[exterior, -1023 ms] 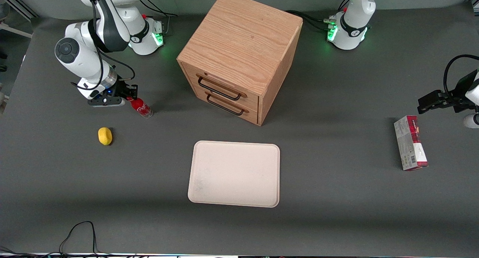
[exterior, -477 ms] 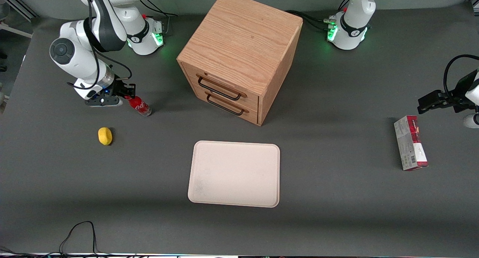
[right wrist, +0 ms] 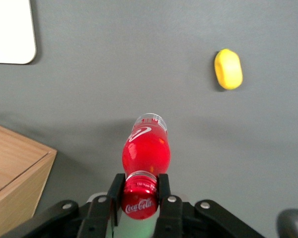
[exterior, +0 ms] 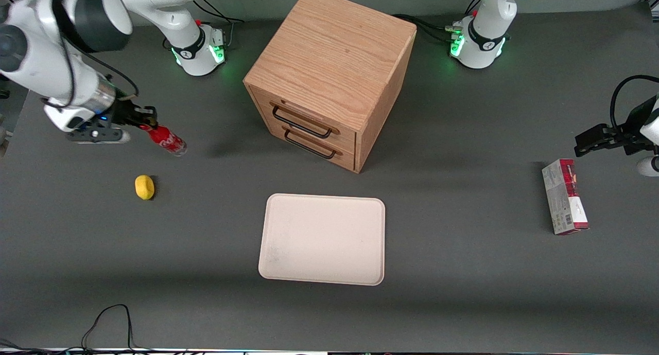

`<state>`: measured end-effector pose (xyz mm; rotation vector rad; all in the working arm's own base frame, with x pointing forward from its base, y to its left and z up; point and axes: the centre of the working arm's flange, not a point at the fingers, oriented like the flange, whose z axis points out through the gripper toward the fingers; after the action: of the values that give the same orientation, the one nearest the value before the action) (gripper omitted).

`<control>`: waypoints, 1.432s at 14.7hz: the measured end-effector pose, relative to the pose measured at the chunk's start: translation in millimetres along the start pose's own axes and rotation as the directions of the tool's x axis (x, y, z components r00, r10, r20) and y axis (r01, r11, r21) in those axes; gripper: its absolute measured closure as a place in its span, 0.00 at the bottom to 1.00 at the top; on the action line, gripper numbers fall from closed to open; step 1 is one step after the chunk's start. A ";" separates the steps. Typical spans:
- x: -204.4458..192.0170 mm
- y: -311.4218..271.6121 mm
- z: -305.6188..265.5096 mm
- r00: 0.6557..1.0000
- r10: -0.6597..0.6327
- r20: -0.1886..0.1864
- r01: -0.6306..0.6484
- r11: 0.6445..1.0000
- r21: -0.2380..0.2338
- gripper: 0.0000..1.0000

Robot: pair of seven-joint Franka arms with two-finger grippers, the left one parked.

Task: Place coke bottle on tray
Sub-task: 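Lift the bottle with the right gripper and carry it toward the tray, then move the held bottle over the tray's edge and lower it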

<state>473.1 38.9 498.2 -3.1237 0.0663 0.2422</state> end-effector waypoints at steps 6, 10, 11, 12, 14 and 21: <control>42.3 -5.2 -80.4 0.998 -0.001 0.057 0.001 1.000 -0.005 0.69; 60.8 -7.0 -72.0 0.997 0.000 0.077 0.001 1.000 -0.007 0.69; 63.9 -7.4 -74.8 0.998 0.003 0.071 -0.002 1.000 -0.007 0.69; 69.0 -8.5 -79.3 0.998 0.018 0.059 -0.017 1.000 -0.006 0.69; 85.1 -16.3 -85.0 0.997 0.072 0.041 -0.072 0.997 -0.003 0.69; 177.2 -122.9 -26.5 0.988 0.135 0.079 -0.137 0.991 0.012 0.69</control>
<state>657.4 154.0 497.6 -3.0915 0.2800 0.3634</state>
